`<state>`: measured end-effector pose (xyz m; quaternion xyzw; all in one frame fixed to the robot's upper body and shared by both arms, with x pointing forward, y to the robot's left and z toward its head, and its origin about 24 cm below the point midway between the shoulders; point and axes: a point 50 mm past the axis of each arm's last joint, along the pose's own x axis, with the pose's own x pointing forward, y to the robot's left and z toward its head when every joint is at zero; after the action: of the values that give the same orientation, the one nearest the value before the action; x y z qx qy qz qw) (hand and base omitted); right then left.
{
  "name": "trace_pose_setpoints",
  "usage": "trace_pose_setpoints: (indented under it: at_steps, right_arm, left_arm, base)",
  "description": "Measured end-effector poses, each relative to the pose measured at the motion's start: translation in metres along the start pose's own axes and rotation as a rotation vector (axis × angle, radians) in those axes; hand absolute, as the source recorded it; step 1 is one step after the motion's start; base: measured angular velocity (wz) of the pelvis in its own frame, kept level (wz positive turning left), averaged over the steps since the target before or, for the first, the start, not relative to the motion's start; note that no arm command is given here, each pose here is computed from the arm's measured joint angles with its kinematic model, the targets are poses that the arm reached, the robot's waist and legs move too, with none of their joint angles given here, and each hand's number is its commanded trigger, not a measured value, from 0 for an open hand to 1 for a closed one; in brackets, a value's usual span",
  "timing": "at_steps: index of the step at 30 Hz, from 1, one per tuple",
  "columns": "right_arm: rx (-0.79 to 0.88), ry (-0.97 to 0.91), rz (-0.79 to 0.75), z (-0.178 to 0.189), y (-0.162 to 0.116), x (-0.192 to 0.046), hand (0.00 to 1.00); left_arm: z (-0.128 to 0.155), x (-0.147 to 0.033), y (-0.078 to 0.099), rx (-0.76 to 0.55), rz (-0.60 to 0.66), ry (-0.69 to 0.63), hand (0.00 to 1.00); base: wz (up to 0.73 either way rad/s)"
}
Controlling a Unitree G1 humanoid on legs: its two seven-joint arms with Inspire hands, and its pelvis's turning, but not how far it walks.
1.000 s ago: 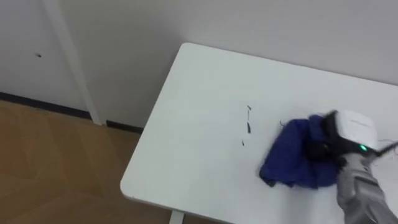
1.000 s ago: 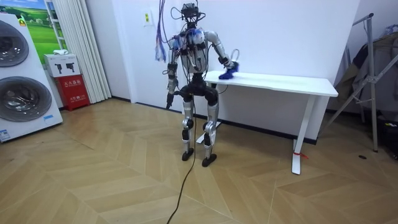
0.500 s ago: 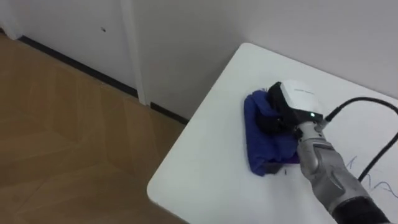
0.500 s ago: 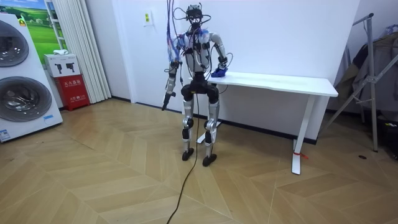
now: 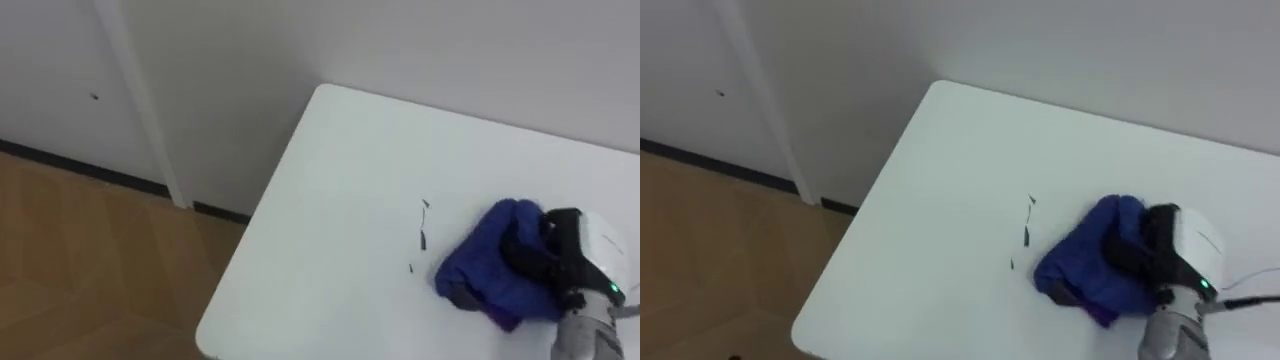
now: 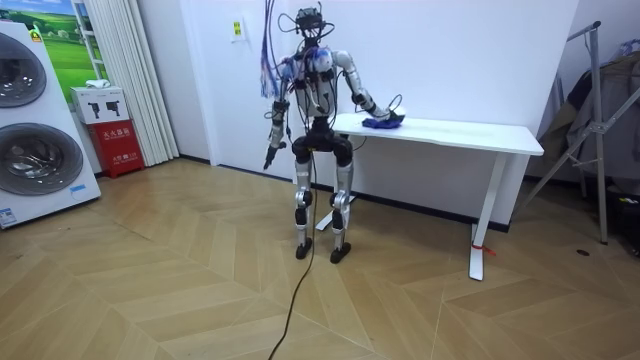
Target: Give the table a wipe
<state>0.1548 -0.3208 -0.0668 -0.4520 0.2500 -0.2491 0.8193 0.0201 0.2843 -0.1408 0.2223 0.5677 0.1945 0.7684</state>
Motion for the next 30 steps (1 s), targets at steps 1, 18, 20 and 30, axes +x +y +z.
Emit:
trace_pose_setpoints:
  at_steps: [1, 18, 20, 30]
  right_arm:
    - [-0.005, 0.025, -0.007, -0.008, -0.003, -0.002, 1.0]
    - [-0.193, -0.539, 0.149, 0.185, 0.015, 0.028, 1.0]
    - [-0.19, -0.578, 0.146, 0.198, 0.012, 0.03, 1.0]
    - [-0.111, -0.348, 0.128, 0.089, 0.016, 0.016, 1.0]
  left_arm:
    - [-0.003, -0.001, 0.0, -0.002, 0.003, 0.008, 0.0]
    - [0.01, -0.001, -0.027, 0.115, -0.093, -0.011, 0.0]
    - [0.007, -0.001, -0.027, 0.125, -0.097, 0.002, 0.0]
    - [-0.029, -0.007, -0.011, 0.097, -0.072, 0.112, 0.0]
  base:
    - [-0.04]
    - [-0.19]
    - [0.59]
    - [0.38]
